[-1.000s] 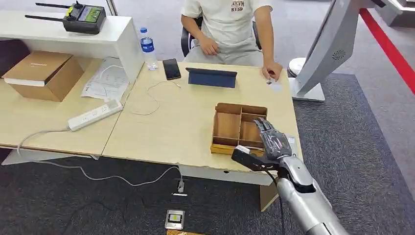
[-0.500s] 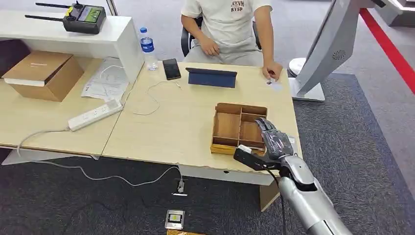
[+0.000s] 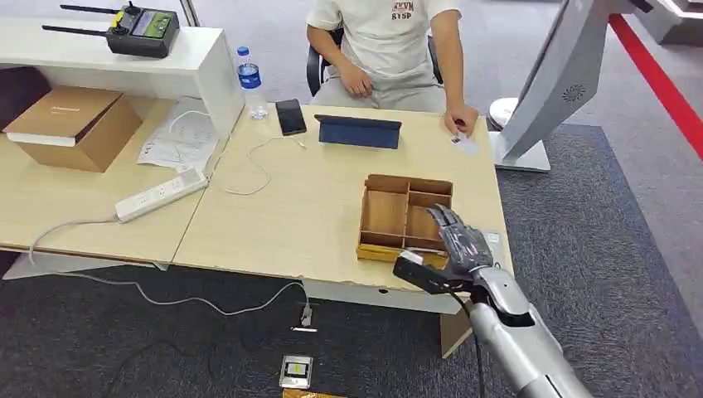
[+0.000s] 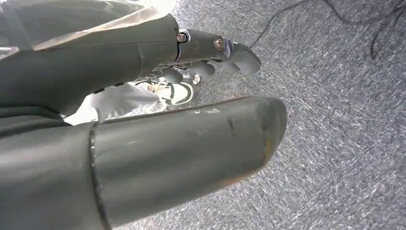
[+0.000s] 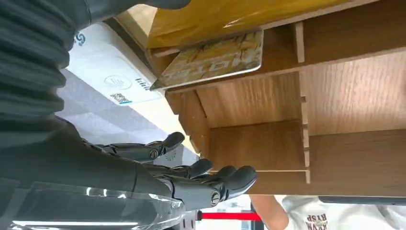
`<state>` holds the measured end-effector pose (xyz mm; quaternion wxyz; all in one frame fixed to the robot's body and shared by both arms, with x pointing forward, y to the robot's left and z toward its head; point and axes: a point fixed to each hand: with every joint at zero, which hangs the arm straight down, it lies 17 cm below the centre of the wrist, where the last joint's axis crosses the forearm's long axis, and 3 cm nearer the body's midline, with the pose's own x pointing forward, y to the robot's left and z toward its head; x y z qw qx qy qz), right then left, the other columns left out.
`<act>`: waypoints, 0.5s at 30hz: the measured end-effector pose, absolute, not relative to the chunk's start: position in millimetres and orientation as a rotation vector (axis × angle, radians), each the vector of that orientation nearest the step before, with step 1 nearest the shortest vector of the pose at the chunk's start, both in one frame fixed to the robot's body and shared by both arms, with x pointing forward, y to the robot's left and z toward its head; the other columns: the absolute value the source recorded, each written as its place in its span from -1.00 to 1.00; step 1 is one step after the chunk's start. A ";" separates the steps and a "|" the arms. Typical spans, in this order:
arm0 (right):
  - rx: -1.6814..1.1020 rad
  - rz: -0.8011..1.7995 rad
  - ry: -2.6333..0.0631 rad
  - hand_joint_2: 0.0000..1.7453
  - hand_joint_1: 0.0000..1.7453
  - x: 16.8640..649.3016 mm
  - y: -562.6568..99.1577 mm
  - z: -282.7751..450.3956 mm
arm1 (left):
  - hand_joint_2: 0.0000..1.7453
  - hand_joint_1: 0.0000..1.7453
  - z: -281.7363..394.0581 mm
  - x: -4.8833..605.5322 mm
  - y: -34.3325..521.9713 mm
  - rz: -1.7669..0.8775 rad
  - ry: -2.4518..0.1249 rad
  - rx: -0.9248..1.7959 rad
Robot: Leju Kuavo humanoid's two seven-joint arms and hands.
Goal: Pass the card to the sensor for recognition and then transmit it.
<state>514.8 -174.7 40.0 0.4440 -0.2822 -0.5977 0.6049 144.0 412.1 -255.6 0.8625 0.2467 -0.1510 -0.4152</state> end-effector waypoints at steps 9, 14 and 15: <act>-0.665 1.483 -1.478 1.00 -1.00 506.3 -162.6 33.8 | -1.00 -1.00 -255.5 144.7 411.4 -0.884 -0.320 0.517; -0.661 1.483 -1.478 1.00 0.42 503.5 -161.0 32.2 | -1.00 -1.00 -255.6 144.7 411.1 -0.885 -0.321 0.516; -0.660 1.483 -1.476 1.00 1.00 503.0 -161.0 31.6 | -1.00 -1.00 -255.5 144.8 411.2 -0.886 -0.322 0.516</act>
